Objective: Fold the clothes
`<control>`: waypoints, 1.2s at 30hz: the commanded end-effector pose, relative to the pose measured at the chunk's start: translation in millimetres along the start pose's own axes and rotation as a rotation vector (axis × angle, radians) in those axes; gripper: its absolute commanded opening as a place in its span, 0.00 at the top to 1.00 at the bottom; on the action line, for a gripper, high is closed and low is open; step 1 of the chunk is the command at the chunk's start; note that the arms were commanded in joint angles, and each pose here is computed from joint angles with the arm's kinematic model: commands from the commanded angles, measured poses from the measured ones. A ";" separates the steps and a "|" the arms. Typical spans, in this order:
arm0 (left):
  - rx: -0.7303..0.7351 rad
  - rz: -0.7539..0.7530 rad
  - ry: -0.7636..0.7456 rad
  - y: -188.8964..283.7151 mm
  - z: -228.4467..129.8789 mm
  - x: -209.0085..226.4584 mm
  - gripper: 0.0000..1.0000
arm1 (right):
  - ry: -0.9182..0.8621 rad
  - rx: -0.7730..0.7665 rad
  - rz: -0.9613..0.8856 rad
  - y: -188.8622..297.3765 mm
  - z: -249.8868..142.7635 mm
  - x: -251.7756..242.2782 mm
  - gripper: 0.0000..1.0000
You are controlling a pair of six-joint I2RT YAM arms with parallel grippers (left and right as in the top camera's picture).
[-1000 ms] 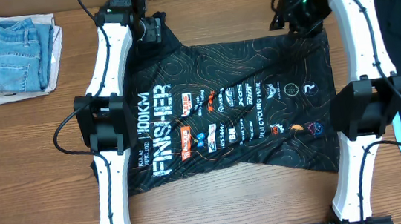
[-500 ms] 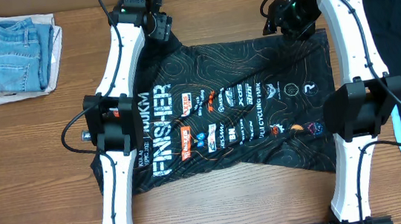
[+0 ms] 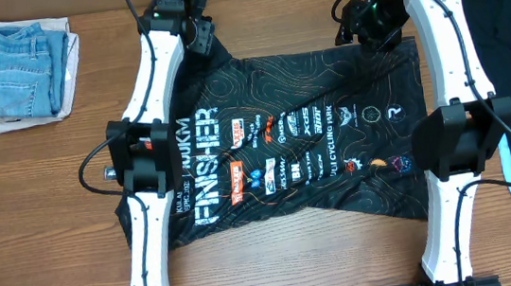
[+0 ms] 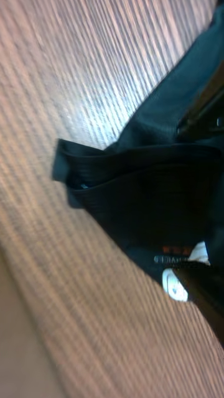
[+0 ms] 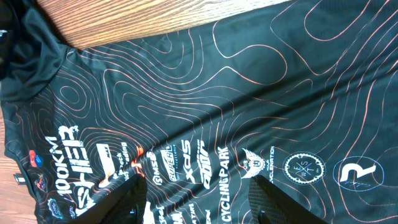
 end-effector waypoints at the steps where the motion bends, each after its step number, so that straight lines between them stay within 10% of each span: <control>1: 0.033 0.002 -0.010 -17.0 -13.6 0.3 0.40 | 0.015 -0.038 0.007 10.7 3.7 3.3 0.43; 15: -0.009 0.153 0.064 -15.4 -1.5 26.2 0.96 | 0.014 -0.040 -0.001 10.5 4.1 2.1 0.44; 31: -0.041 0.540 0.483 4.5 -33.4 137.6 0.96 | 0.000 -0.014 -0.054 10.8 -3.1 -7.7 0.47; 33: -0.035 0.546 0.490 4.9 -38.0 144.0 0.85 | 0.000 -0.015 -0.054 10.6 -3.0 -7.6 0.47; 34: -0.030 0.550 0.491 5.2 -40.6 147.2 0.56 | 0.000 -0.015 -0.054 10.6 -3.0 -7.6 0.47; 35: -0.023 0.550 0.489 6.3 -42.4 149.0 0.00 | -0.001 -0.015 -0.053 10.8 -3.0 -7.5 0.47; 36: -0.019 0.549 0.484 7.2 -42.4 148.7 0.00 | -0.004 -0.015 -0.053 10.6 -3.0 -7.5 0.47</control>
Point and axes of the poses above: each gripper's point midway between its finger pads, its own y axis back along the fingers, its own x axis along the line the jaws close on, z = x × y, the point moved 2 cm from there along y, back along the fingers, and after that the axes turned 12 degrees about -y, right-handed, at the moved point
